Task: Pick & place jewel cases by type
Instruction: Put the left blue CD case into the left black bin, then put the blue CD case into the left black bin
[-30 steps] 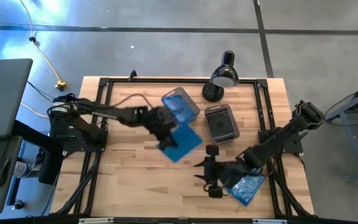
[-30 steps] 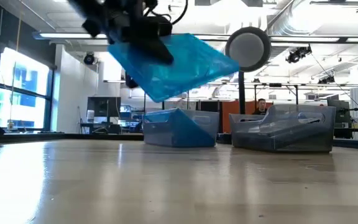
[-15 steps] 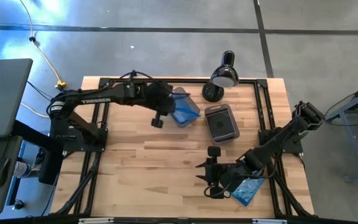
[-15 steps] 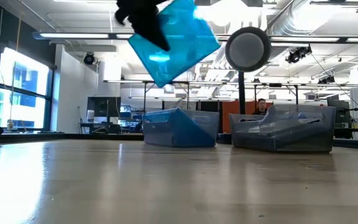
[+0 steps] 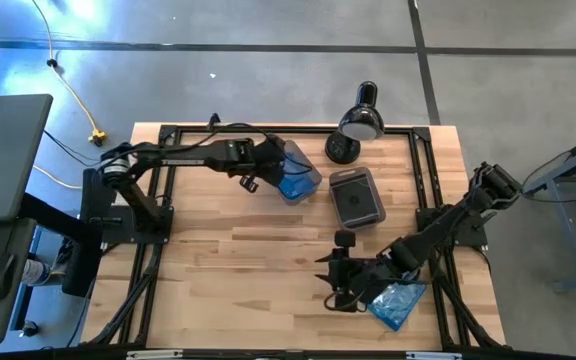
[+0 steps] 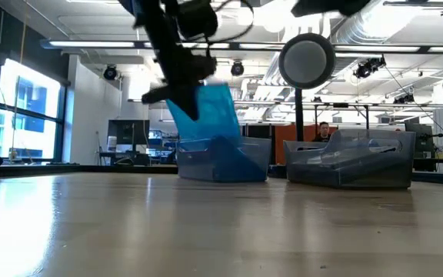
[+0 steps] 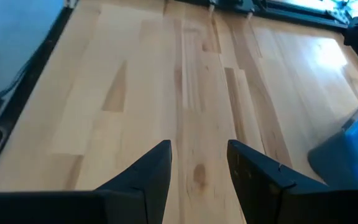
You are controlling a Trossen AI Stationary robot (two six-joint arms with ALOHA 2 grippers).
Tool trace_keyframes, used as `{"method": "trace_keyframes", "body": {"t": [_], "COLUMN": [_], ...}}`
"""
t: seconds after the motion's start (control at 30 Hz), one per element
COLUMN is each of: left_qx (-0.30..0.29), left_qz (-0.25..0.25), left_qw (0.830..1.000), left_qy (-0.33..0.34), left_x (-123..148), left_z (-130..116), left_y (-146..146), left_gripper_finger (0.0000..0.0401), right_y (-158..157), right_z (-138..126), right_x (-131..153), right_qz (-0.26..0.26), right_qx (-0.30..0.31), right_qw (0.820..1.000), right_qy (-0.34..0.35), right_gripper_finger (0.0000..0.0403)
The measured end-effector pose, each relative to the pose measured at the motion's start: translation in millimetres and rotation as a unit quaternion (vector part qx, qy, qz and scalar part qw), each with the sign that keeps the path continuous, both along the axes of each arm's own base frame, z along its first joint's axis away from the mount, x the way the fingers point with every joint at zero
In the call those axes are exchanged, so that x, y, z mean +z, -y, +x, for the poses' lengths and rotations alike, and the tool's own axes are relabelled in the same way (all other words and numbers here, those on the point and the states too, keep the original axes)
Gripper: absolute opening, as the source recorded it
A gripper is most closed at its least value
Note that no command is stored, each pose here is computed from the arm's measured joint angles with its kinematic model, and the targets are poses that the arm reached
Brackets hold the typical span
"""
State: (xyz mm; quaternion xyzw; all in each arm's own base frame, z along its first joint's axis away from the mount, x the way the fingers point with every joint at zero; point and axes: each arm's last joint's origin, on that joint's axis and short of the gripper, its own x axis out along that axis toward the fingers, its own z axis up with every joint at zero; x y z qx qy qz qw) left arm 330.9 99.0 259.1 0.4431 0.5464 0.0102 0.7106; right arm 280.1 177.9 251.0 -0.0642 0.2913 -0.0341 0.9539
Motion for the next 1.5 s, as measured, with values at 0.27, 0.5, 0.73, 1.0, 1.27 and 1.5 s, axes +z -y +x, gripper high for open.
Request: {"method": "trace_keyframes", "body": {"t": [0.27,0.5,0.73,1.0,1.27,1.5], "left_qx": [-0.023,-0.069,-0.043,-0.002,0.042,0.122], "left_qz": [0.055,0.068,0.118,0.247,0.315,0.261], "left_qw": [0.997,0.991,0.986,0.952,0.922,0.946], "left_qy": [-0.047,-0.091,-0.109,-0.181,-0.220,-0.148], "left_x": [-28.5,-46.2,-41.4,-25.8,-24.0,-7.2], "left_z": [20.2,28.5,29.4,29.5,21.0,-5.1], "left_y": [-5.4,-0.7,1.7,14.4,39.8,53.8], "left_gripper_finger": [0.0030,0.0083,0.0111,0.0113,0.0113,0.0113], "right_y": [14.5,21.6,19.3,18.6,17.9,15.6], "right_z": [-1.2,0.5,2.4,2.3,2.2,1.4], "right_x": [-24.4,-33.1,-31.2,-30.8,-31.0,-31.7], "right_qz": [0.007,0.026,0.046,0.051,0.058,0.074], "right_qx": [-0.026,-0.023,-0.005,-0.006,0.002,0.026], "right_qw": [0.999,0.999,0.999,0.999,0.998,0.997], "right_qy": [-0.017,-0.021,-0.014,-0.011,-0.016,-0.029], "right_gripper_finger": [0.0154,0.0154,0.0154,0.0154,0.0154,0.0154]}}
